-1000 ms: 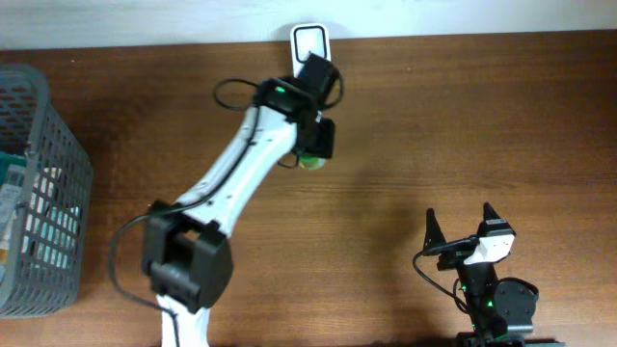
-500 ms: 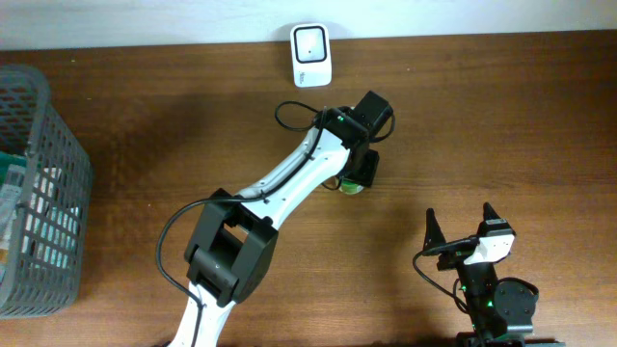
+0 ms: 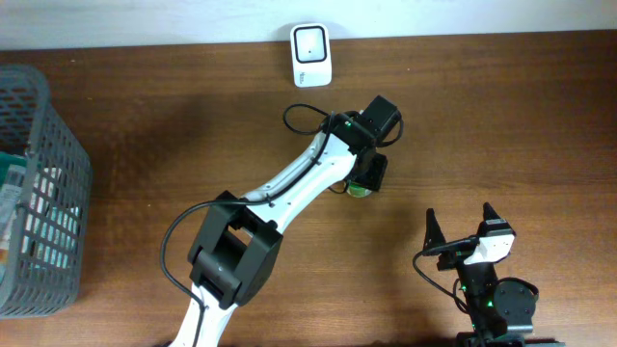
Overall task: Scan the item barcode
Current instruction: 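Carry the jar with the left gripper and set it on the table center, then move the left gripper back into the basket and grasp the white conditioner tube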
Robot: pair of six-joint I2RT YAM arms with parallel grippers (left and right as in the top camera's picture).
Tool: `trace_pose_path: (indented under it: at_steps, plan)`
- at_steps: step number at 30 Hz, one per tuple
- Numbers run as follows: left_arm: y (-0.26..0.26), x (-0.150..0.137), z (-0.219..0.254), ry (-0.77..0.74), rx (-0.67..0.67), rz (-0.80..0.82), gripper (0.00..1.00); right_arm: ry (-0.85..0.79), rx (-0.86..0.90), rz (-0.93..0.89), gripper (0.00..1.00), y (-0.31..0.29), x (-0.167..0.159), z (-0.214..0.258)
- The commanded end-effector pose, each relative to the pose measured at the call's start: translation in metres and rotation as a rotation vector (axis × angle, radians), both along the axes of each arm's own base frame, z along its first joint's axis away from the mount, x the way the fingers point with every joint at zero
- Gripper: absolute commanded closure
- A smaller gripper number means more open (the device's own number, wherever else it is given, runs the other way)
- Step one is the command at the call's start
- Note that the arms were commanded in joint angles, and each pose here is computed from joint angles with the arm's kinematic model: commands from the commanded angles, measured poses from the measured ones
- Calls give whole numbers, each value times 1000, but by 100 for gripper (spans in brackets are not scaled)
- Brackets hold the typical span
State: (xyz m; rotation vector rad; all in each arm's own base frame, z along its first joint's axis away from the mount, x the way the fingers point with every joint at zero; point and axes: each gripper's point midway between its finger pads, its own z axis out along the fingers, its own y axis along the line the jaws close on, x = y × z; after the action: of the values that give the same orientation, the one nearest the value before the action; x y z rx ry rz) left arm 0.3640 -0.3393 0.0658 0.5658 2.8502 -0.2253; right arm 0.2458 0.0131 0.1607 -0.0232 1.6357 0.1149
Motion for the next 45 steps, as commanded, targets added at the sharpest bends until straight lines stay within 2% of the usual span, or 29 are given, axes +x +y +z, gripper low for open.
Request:
trace_pose_path:
  at_steps: [1,3,5,7,11,19,22,28,33,35,38,41,45]
  plan:
    - [-4,-8,-21,52,8,-20,50,5,7,11,2,2,0,-2]
    - [-5,-8,-20,52,6,-20,44,5,7,11,2,2,0,-2]
    - [-6,-7,-20,48,2,-20,29,5,7,11,2,2,0,-2]
    - [-7,-5,-17,41,-4,-20,20,5,7,11,2,2,0,-2]
    - [-10,3,-5,14,-18,-22,9,5,7,11,2,2,0,-2]
    - [-15,23,82,-73,-82,-28,5,5,7,11,2,2,0,-2]
    - [4,41,121,-115,-112,17,1,5,7,11,2,2,0,-2]
    - [86,80,175,-169,-123,173,6,5,7,11,2,2,0,-2]
    - [204,98,248,-319,-103,404,7,5,7,11,2,2,0,-2]
    - [254,97,283,-406,-140,500,10,5,7,11,2,2,0,-2]
    - [330,86,329,-533,-187,707,9,5,7,11,2,2,0,-2]
    - [413,67,348,-599,-156,895,10,5,7,11,2,2,0,-2]
    - [503,40,348,-616,-115,1136,9,5,7,11,2,2,0,-2]
